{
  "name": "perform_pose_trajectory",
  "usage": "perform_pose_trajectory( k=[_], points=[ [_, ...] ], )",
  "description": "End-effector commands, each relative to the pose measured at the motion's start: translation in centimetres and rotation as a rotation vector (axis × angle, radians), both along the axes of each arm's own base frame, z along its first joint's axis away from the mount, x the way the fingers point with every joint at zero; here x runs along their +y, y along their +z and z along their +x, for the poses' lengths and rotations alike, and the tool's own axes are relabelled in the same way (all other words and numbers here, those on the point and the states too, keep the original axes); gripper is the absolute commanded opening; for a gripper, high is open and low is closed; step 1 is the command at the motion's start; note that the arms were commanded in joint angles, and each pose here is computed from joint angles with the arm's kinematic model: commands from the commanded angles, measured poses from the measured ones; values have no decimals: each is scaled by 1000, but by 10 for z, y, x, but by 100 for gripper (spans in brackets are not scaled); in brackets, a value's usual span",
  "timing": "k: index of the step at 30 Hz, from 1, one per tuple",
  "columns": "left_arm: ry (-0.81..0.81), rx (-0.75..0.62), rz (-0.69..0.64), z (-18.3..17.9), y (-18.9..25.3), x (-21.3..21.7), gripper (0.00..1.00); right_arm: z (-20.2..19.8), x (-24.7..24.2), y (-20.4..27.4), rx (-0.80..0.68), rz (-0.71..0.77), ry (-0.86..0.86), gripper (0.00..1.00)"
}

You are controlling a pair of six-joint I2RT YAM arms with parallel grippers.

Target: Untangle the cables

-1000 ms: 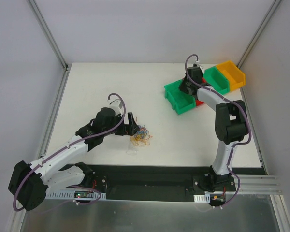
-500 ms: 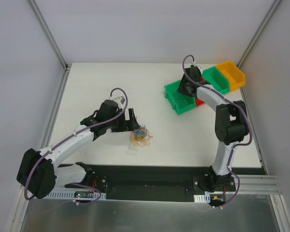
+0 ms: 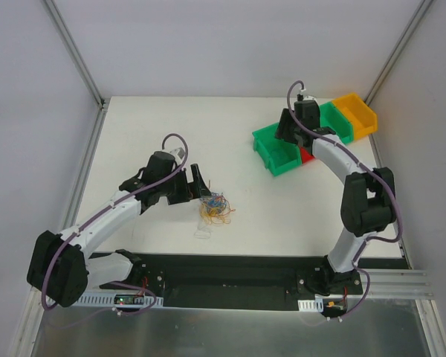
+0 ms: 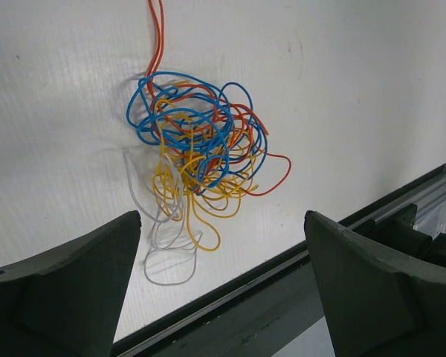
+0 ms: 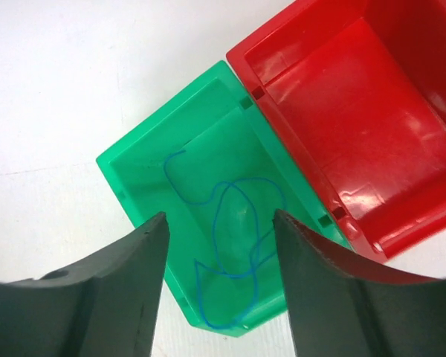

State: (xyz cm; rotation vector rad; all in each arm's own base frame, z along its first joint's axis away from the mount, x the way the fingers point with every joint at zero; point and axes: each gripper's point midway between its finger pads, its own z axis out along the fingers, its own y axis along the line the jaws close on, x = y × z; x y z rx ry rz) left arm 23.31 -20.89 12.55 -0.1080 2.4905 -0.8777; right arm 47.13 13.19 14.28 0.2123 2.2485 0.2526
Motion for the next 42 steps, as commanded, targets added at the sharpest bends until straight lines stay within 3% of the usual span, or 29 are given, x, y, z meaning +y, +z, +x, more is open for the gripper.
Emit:
perform_pose_trajectory(
  k=[1, 3, 7, 13, 18, 22, 26, 29, 34, 42],
  points=[
    [6, 98, -14, -7, -13, -2, 88, 14, 26, -10, 16, 108, 88, 53],
    [9, 118, -11, -8, -18, -2, 86, 13, 39, -28, 85, 158, 80, 42],
    [-14, 115, 31, -6, -22, 0, 73, 12, 47, -19, 71, 120, 89, 40],
    [43, 135, 157, -3, -35, 19, 64, -14, 30, 46, -69, 50, 81, 49],
    [-27, 134, 209, -3, -42, 15, 51, -64, 64, 69, -91, 103, 253, 56],
    [-59, 125, 239, 0, -46, 14, 44, -121, 99, 49, -62, 132, 370, 57],
    [-84, 121, 250, 2, -48, 11, 36, -173, 160, 23, -95, 278, 576, 60],
    [-110, 120, 250, 1, -49, 6, 34, -203, 196, 3, -47, 298, 708, 57],
    [-127, 130, 255, 1, -54, 2, 29, -218, 215, -10, -73, 232, 733, 50],
    [-129, 112, 253, -6, -55, 4, 15, -232, 228, -48, 16, 210, 750, 52]
  ],
)
